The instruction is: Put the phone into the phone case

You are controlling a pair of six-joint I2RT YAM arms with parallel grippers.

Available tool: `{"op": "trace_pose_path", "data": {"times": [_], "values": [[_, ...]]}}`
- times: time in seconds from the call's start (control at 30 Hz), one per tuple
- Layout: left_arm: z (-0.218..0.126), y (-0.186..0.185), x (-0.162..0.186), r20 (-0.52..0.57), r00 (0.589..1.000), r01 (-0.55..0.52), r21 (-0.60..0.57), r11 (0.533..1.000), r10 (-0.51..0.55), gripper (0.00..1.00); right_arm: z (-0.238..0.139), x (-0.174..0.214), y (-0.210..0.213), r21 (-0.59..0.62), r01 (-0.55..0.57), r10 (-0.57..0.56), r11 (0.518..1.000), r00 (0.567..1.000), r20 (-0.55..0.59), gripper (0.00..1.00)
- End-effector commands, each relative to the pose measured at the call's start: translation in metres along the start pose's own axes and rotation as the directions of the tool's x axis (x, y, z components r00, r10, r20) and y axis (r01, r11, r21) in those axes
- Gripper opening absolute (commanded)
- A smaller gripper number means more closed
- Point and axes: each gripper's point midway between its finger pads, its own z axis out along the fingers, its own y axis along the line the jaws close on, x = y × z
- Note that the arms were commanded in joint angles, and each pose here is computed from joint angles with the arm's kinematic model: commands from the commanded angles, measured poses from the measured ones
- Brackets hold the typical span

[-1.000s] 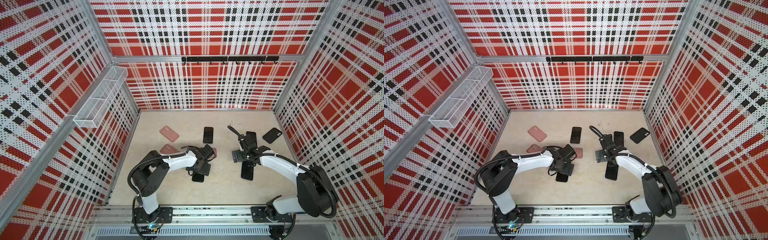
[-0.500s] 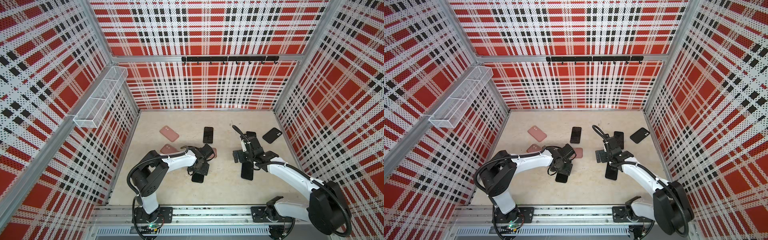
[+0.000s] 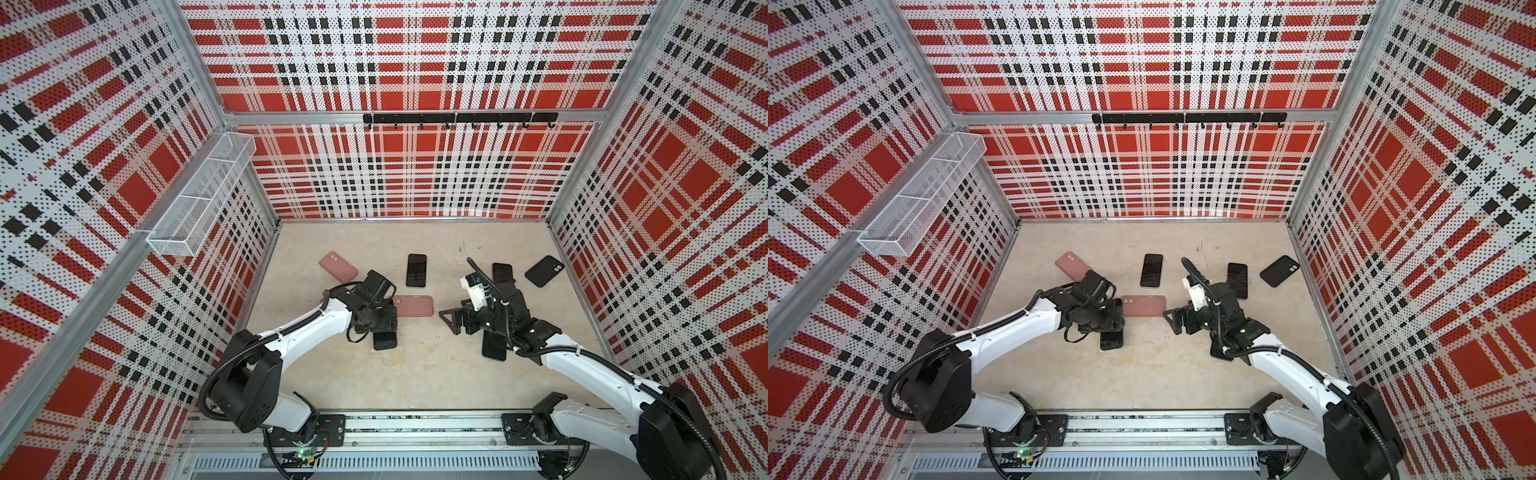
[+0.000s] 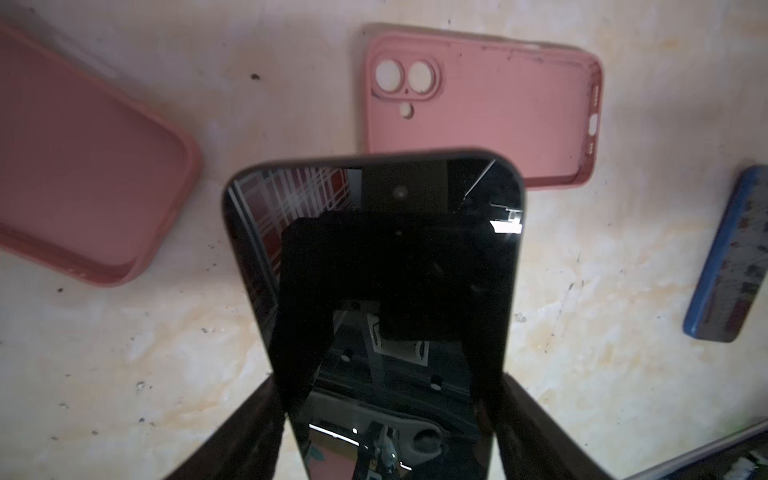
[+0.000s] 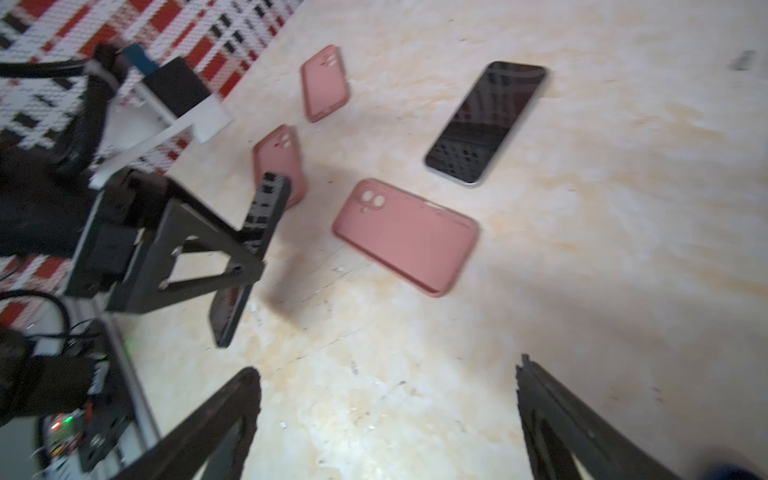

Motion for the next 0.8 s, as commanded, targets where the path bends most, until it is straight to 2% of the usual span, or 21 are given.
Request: {"op": "trace_pose_path", "data": {"times": [0.0, 0.1, 0.23, 0.4, 0.47, 0.6, 0.67, 0.77], "values": [[-0.024, -0.024, -0.034, 0.132, 0.980, 0.121, 0.211, 0.970, -0.151, 0.69, 0.008, -0.021, 0.040, -0.143, 0.007, 0.014, 0.990, 0.989, 0.148, 0.97], [-0.039, -0.028, -0.050, 0.180, 0.933, 0.234, 0.357, 0.904, -0.313, 0.54, 0.018, -0.023, 0.061, -0.185, 0.015, 0.026, 0.983, 0.975, 0.219, 0.96], [-0.062, -0.030, -0.066, 0.193, 0.839, 0.348, 0.530, 0.773, -0.509, 0.38, 0.034, -0.020, 0.084, -0.235, 0.029, 0.037, 0.972, 0.961, 0.272, 0.92], [-0.079, -0.026, -0.072, 0.158, 0.734, 0.436, 0.635, 0.638, -0.660, 0.22, 0.053, -0.021, 0.103, -0.296, 0.045, 0.062, 0.954, 0.938, 0.342, 0.77], [-0.080, -0.022, -0.071, 0.142, 0.697, 0.466, 0.656, 0.594, -0.703, 0.18, 0.060, -0.023, 0.104, -0.313, 0.011, 0.106, 0.950, 0.928, 0.357, 0.73], [-0.075, -0.013, -0.066, 0.118, 0.649, 0.517, 0.657, 0.549, -0.752, 0.15, 0.072, -0.027, 0.104, -0.314, 0.001, 0.132, 0.949, 0.907, 0.399, 0.62], [-0.073, -0.012, -0.066, 0.108, 0.636, 0.529, 0.660, 0.534, -0.764, 0.15, 0.077, -0.027, 0.105, -0.306, -0.001, 0.134, 0.952, 0.901, 0.413, 0.57], [-0.072, -0.014, -0.066, 0.103, 0.639, 0.527, 0.662, 0.532, -0.762, 0.15, 0.085, -0.027, 0.110, -0.328, -0.018, 0.160, 0.945, 0.896, 0.415, 0.49]]}}
